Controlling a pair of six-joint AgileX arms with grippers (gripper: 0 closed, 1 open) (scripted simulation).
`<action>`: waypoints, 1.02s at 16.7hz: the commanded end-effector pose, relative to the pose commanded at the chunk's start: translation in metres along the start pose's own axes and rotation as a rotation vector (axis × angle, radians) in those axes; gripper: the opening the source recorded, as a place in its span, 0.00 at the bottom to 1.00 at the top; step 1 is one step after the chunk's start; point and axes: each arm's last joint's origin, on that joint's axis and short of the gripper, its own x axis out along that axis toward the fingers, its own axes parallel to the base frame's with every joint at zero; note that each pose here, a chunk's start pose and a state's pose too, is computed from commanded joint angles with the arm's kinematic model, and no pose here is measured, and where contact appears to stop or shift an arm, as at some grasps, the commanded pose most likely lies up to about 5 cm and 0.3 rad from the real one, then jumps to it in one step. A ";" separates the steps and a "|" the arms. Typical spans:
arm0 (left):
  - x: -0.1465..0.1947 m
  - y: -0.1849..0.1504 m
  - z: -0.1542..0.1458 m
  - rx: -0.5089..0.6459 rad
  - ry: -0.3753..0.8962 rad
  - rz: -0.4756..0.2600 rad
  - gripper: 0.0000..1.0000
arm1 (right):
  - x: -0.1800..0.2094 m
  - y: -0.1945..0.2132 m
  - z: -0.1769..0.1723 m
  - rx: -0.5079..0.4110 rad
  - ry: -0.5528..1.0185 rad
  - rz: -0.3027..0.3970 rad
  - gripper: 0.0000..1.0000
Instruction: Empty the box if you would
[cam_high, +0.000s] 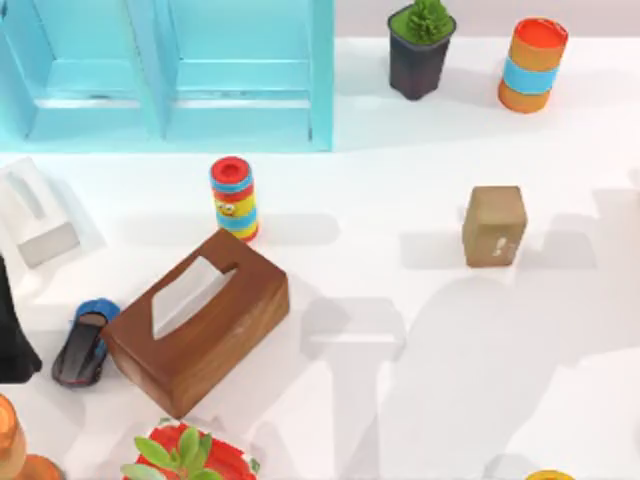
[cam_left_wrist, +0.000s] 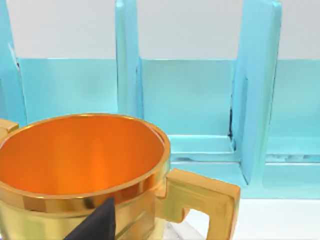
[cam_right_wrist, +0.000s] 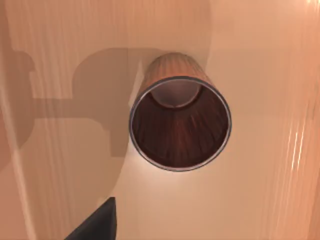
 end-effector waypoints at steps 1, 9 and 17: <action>0.000 0.000 0.000 0.000 0.000 0.000 1.00 | 0.002 0.000 0.000 0.000 0.000 0.000 1.00; 0.000 0.000 0.000 0.000 0.000 0.000 1.00 | 0.065 -0.001 0.000 0.002 0.001 0.001 1.00; 0.000 0.000 0.000 0.000 0.000 0.000 1.00 | 0.099 -0.001 -0.001 0.002 0.000 0.001 1.00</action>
